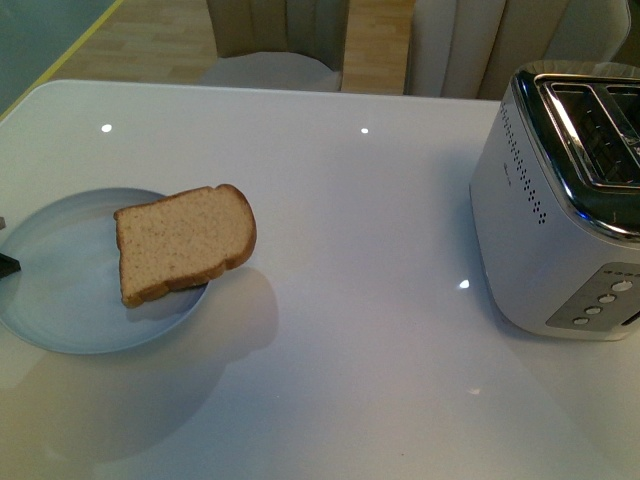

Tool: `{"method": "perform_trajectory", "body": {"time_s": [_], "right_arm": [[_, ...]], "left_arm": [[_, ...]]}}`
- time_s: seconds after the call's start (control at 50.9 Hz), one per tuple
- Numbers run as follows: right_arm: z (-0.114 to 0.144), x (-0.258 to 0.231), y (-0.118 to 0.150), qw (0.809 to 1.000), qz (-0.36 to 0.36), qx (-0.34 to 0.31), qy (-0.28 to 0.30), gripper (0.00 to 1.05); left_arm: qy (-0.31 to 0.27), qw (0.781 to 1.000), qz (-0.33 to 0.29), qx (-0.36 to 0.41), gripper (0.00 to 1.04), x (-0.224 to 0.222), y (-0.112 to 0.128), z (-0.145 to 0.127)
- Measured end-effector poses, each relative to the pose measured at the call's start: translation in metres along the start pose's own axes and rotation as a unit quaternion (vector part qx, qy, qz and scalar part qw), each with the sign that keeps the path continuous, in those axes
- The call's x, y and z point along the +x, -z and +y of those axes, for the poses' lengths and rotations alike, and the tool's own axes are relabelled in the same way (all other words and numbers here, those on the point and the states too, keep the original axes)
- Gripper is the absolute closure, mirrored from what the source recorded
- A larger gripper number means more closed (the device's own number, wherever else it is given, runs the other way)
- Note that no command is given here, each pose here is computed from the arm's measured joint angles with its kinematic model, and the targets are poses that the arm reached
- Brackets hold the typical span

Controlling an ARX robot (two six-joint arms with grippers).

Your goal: Left arm holds plate, right arm toasts bread

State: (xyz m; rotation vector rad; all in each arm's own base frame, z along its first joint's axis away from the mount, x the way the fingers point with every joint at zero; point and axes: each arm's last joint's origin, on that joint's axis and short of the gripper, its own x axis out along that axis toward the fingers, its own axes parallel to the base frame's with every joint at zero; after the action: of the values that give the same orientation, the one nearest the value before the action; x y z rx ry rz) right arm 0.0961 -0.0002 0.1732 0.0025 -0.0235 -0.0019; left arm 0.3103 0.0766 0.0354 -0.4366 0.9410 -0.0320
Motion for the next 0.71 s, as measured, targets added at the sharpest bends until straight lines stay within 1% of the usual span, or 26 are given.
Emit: {"method": "perform_trajectory", "body": {"time_s": [0.177, 0.314, 0.412, 0.55, 0.667, 0.707], "right_arm": [[0.000, 0.000, 0.000, 1.000, 0.000, 0.000, 0.000, 0.09], [0.000, 0.000, 0.000, 1.000, 0.000, 0.000, 0.000, 0.09], [0.000, 0.000, 0.000, 1.000, 0.000, 0.000, 0.000, 0.09], [0.000, 0.000, 0.000, 1.000, 0.000, 0.000, 0.000, 0.09], [0.000, 0.000, 0.000, 1.000, 0.000, 0.000, 0.000, 0.09], [0.000, 0.000, 0.000, 1.000, 0.000, 0.000, 0.000, 0.09]], "left_arm": [[0.021, 1.000, 0.004, 0.001, 1.02, -0.026, -0.010, -0.019], [0.052, 0.998, 0.000, 0.022, 1.02, -0.048, -0.024, -0.058], [0.068, 0.997, -0.002, 0.035, 1.02, -0.056, -0.034, -0.081], [0.094, 0.994, -0.002, 0.062, 1.02, -0.068, -0.057, -0.130], [0.113, 0.990, 0.004, 0.088, 1.02, -0.073, -0.066, -0.167], [0.118, 0.989, 0.004, 0.092, 1.02, -0.074, -0.067, -0.174]]}}
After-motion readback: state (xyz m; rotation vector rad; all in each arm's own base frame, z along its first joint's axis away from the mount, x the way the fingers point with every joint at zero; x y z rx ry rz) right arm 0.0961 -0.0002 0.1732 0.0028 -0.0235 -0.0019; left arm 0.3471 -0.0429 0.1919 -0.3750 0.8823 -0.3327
